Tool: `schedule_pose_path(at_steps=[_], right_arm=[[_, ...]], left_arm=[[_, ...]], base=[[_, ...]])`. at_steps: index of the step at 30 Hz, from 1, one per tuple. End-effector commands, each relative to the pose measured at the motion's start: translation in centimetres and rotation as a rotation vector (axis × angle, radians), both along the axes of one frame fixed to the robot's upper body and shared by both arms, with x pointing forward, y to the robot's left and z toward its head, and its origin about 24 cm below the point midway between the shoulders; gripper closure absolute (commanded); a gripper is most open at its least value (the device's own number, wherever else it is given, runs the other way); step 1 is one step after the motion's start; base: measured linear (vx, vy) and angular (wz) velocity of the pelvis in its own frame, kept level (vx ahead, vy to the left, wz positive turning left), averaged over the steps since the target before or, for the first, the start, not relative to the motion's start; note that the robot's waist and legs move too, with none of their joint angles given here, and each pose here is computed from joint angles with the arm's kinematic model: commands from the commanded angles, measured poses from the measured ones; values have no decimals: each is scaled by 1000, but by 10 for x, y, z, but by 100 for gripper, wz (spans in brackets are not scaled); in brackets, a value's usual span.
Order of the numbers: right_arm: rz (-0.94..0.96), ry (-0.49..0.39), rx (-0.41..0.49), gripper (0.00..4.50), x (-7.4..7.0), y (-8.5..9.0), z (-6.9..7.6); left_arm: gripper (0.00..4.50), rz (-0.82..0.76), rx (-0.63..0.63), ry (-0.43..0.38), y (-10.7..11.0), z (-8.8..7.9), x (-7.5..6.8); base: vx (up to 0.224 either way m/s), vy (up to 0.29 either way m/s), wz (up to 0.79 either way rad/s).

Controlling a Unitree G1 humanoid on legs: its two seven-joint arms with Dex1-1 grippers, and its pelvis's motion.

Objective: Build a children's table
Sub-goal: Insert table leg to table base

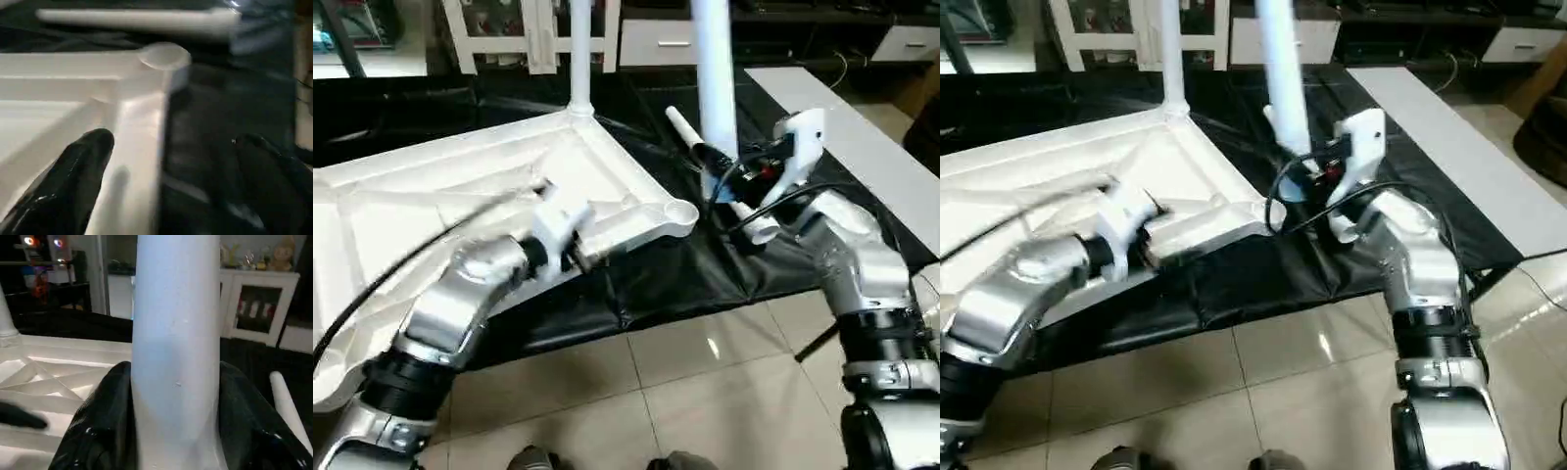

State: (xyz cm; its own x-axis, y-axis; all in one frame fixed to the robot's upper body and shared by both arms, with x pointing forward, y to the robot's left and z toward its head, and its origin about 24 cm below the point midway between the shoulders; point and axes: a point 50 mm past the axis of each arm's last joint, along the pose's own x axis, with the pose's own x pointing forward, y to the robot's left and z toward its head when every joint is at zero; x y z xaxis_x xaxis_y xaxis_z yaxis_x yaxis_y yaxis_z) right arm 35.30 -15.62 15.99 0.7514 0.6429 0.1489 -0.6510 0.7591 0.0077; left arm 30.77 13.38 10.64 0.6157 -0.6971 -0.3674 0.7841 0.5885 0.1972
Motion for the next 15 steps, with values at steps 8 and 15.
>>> schedule_pose_path(at_steps=[8,15], right_arm=[[106,-41,6,250,-18,3,3],[130,-22,-4,250,-24,3,-1]], left_arm=[[5,-20,179,-10,6,-25,7],[48,22,199,15,16,-29,13]], base=[[0,0,0],[0,0,0]])
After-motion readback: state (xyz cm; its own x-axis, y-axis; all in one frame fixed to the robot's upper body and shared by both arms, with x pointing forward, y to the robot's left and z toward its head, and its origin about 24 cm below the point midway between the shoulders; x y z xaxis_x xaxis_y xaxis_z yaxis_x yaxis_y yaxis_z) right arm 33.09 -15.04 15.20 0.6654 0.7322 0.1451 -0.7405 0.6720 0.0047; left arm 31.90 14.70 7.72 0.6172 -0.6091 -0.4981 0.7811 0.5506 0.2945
